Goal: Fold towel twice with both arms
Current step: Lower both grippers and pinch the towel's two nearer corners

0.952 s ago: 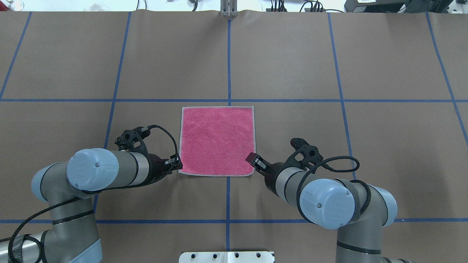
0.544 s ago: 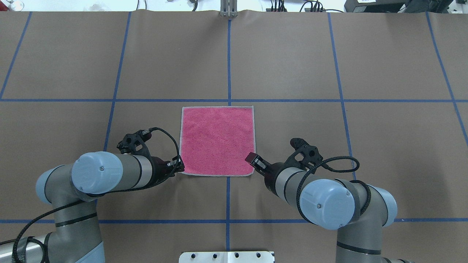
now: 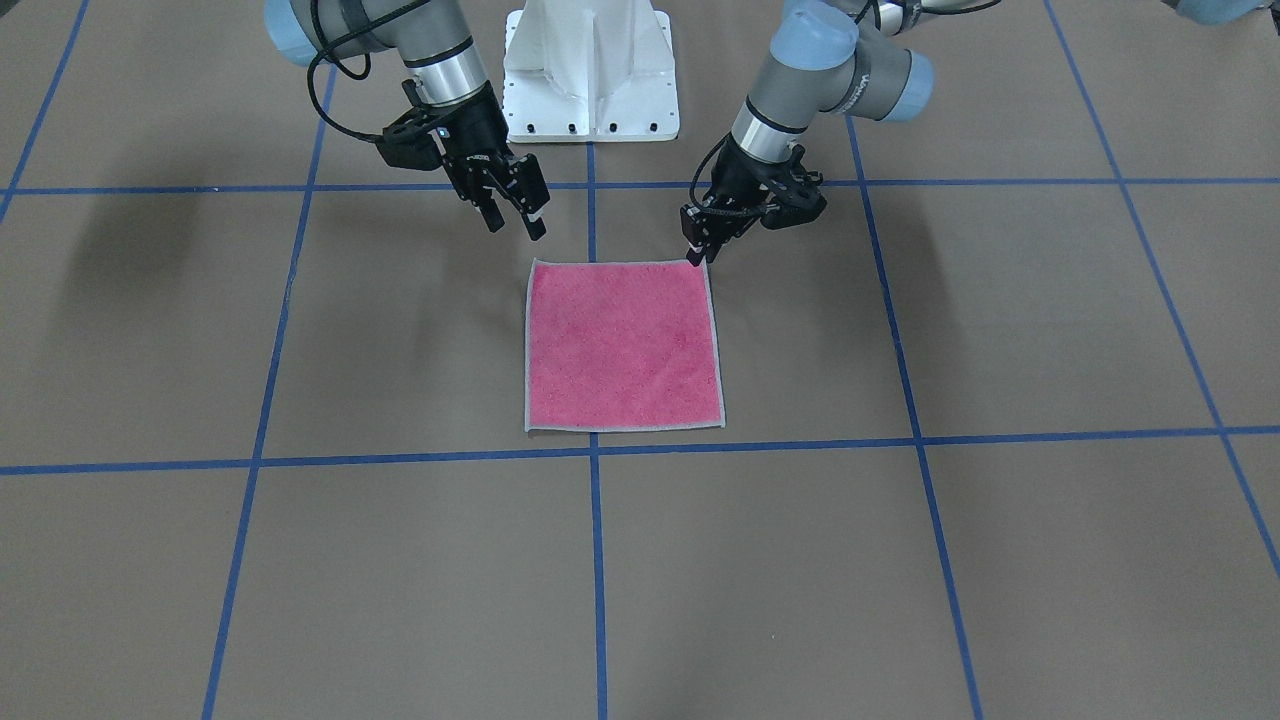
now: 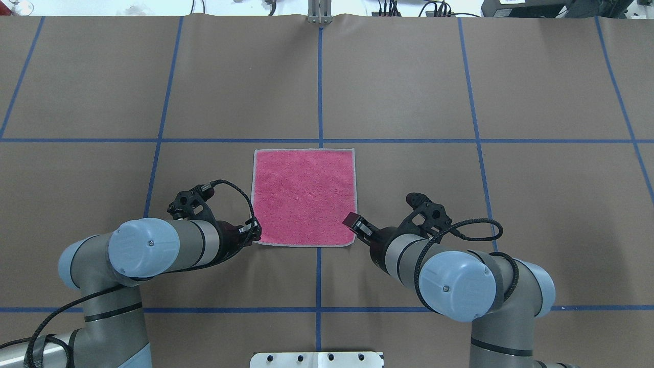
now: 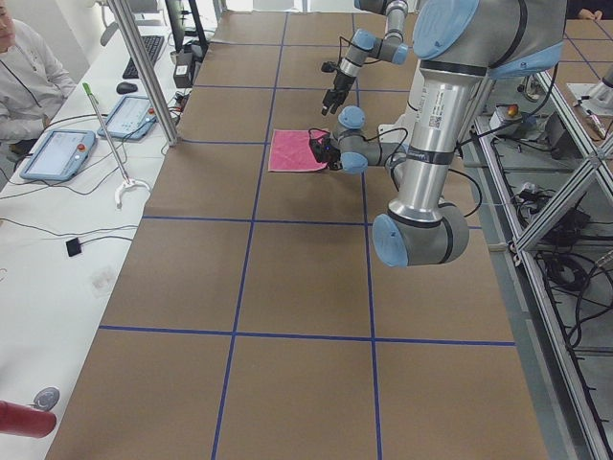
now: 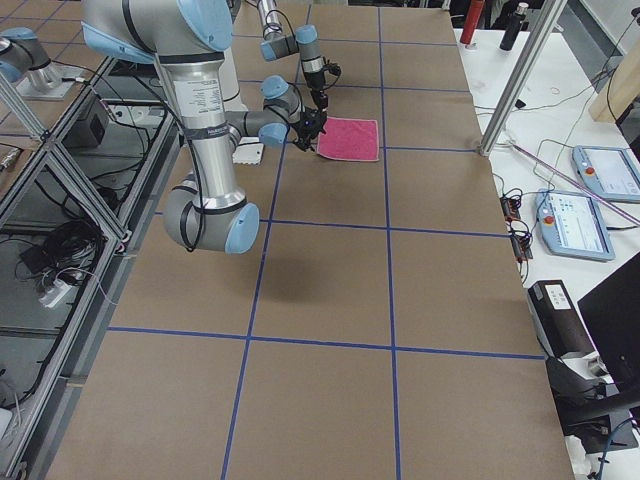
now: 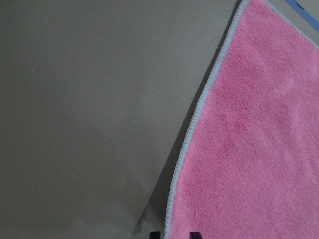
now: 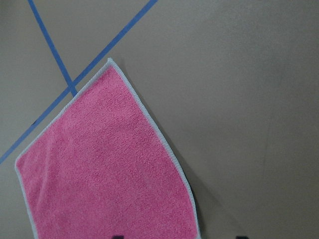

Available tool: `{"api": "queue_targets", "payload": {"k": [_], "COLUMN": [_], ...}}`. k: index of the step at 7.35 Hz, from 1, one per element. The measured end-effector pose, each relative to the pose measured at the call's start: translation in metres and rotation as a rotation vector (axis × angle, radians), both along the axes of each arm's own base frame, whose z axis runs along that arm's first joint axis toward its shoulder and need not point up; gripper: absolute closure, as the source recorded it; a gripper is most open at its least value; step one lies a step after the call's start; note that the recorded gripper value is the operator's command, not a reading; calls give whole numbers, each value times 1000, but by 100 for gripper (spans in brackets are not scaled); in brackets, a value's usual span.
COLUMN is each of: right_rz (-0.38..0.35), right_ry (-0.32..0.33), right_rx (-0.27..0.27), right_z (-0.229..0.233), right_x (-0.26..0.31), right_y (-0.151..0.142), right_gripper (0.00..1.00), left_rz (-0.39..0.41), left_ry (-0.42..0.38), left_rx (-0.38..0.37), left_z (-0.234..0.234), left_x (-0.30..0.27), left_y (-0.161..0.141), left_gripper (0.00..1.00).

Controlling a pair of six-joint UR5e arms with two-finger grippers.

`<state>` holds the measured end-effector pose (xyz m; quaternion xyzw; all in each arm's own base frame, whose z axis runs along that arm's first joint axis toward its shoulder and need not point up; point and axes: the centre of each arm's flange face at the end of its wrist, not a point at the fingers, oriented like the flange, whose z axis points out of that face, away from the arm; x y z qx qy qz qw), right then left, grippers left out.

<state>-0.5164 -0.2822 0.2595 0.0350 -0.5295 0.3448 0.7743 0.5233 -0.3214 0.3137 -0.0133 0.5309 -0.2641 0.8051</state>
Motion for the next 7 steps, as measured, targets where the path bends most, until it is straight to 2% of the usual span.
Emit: {"api": "queue_targets", "payload": {"k": [1, 4, 5, 6, 7], "right_rz": [0, 1, 4, 6, 7], "right_ry": [0, 2, 3, 4, 5], "right_rx": [0, 0, 1, 2, 3], "right_z": [0, 1, 2, 2, 2], "right_x": [0, 0, 0, 1, 1], "right_y": [0, 0, 0, 0, 0], "right_gripper": [18, 18, 18, 18, 22], "left_rz": [-22, -31, -28, -27, -26], "left_ry": [5, 7, 8, 9, 10], "left_rx": [-28, -48, -49, -49, -49], "left_z": [2, 3, 3, 3, 3], "left_x": [2, 5, 5, 4, 3], "left_y": [-1, 1, 1, 2, 2], "left_gripper": [69, 80, 85, 96, 100]}}
